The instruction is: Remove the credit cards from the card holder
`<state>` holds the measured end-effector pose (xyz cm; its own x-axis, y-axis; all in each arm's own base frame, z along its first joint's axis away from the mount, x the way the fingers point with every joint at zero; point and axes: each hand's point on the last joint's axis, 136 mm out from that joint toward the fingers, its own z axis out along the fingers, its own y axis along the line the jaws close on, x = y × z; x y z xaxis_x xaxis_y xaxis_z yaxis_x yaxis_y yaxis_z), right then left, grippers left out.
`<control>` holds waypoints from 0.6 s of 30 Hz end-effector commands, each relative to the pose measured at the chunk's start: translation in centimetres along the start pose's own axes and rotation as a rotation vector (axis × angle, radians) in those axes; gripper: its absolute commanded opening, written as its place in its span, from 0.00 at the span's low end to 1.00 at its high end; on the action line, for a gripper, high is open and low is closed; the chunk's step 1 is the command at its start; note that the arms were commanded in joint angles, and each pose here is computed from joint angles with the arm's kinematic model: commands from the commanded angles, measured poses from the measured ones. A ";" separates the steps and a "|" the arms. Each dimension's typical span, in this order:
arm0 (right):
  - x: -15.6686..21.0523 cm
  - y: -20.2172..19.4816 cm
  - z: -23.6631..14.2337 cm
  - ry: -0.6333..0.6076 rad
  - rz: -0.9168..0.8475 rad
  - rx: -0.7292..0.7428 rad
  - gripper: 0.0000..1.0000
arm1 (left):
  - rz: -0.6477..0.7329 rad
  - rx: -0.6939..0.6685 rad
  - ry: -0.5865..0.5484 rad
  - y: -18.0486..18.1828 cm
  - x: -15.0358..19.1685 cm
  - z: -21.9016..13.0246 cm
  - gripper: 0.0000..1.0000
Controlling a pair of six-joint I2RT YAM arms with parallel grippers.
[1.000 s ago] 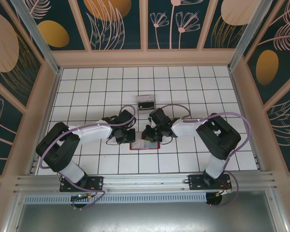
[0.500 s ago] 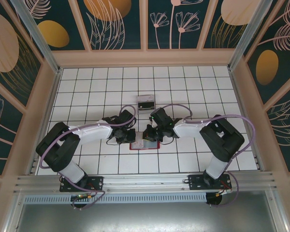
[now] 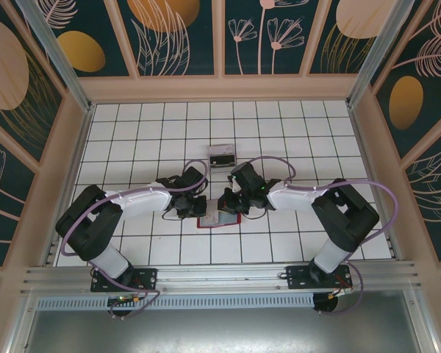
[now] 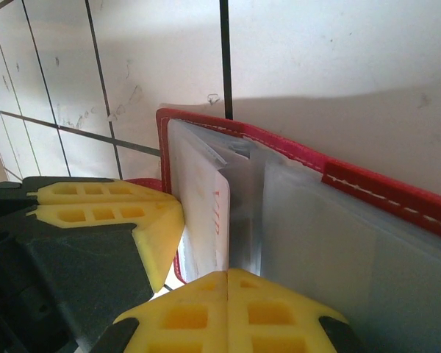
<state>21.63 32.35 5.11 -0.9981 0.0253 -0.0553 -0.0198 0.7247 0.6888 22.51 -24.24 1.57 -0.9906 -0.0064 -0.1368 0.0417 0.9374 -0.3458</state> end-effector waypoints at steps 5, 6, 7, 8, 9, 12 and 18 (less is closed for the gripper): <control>-0.1 -0.5 -1.5 -0.027 -0.012 0.024 0.02 | 0.015 -0.105 0.063 2.4 1.7 1.6 0.12; -0.2 -0.6 -1.6 -0.030 -0.011 0.028 0.02 | 0.016 -0.104 0.064 2.4 1.7 1.6 0.12; -0.2 -0.7 -1.7 -0.032 -0.011 0.032 0.02 | 0.017 -0.104 0.066 2.3 1.7 1.6 0.12; -0.2 -0.8 -1.8 -0.035 -0.011 0.036 0.01 | 0.019 -0.104 0.065 2.3 1.7 1.6 0.12; -0.2 -0.9 -1.9 -0.036 -0.010 0.038 0.01 | 0.019 -0.103 0.063 2.2 1.6 1.6 0.12; -0.3 -1.2 -2.2 -0.043 -0.006 0.044 0.01 | 0.022 -0.102 0.064 2.1 1.5 1.5 0.12; -0.4 -1.7 -2.8 -0.055 -0.004 0.056 0.01 | 0.024 -0.105 0.063 2.1 1.4 1.5 0.12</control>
<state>21.81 30.13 5.68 -0.9960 0.0538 -0.0719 -0.0072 0.7503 0.6610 22.67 -24.45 1.60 -0.9908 0.0064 -0.1348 0.0521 0.9396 -0.3383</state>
